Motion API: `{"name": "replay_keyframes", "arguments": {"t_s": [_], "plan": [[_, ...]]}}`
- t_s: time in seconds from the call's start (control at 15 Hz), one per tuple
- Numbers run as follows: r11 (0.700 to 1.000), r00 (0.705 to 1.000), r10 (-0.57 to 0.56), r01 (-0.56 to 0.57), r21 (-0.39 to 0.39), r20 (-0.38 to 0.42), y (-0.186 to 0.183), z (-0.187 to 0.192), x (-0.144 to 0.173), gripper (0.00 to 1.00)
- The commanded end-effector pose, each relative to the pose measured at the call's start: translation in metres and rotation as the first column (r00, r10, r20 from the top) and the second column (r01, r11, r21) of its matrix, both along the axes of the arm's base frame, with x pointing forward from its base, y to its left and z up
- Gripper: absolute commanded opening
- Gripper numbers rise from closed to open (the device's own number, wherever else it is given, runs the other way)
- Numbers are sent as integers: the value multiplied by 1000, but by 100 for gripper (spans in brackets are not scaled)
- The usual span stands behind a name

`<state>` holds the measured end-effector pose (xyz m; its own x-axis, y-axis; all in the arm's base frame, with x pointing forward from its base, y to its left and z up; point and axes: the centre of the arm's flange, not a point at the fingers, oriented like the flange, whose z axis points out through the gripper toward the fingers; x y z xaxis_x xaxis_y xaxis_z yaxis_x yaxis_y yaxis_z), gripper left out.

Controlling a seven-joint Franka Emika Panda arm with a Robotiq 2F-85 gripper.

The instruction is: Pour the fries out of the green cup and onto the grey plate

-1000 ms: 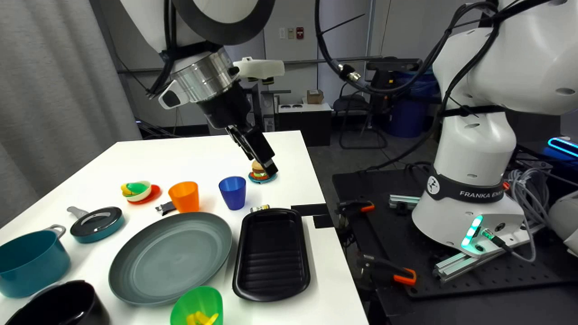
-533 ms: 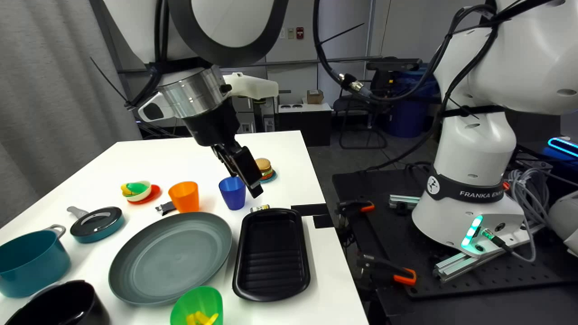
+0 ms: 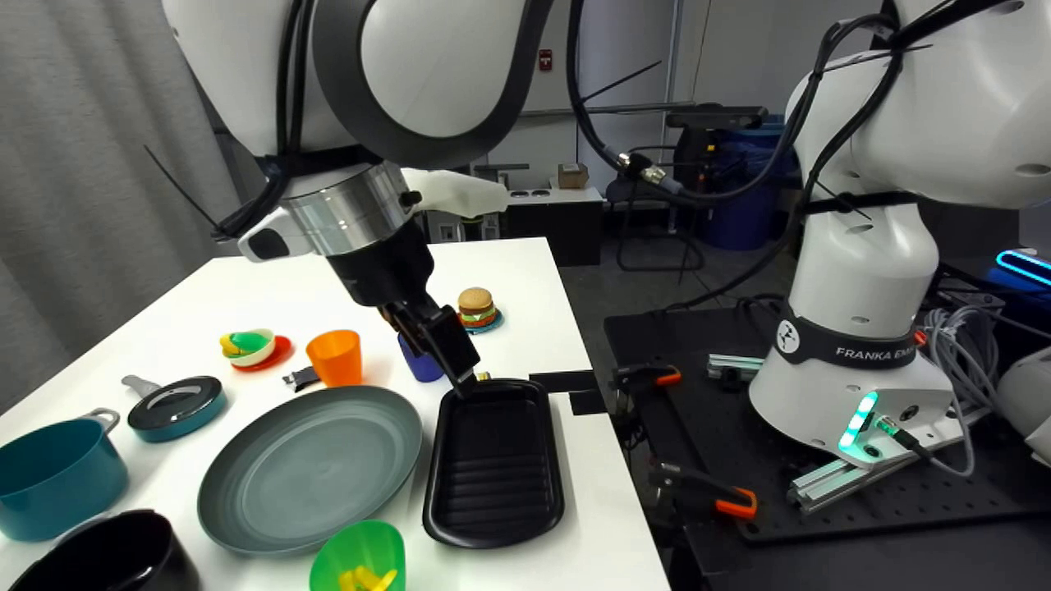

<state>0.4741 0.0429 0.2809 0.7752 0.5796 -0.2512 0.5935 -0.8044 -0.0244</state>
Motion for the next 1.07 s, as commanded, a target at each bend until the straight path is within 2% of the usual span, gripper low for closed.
{"name": "replay_keyframes", "arguments": {"t_s": [0.0,0.53,1.0], "plan": [[999,999,37,-36,4,-23,3,-7,-6,100],[1000,1000,18,-18,-6,-12,2,-9,-2,100],[996,996,89,-88,19,-17,26,-33,13,100]]}}
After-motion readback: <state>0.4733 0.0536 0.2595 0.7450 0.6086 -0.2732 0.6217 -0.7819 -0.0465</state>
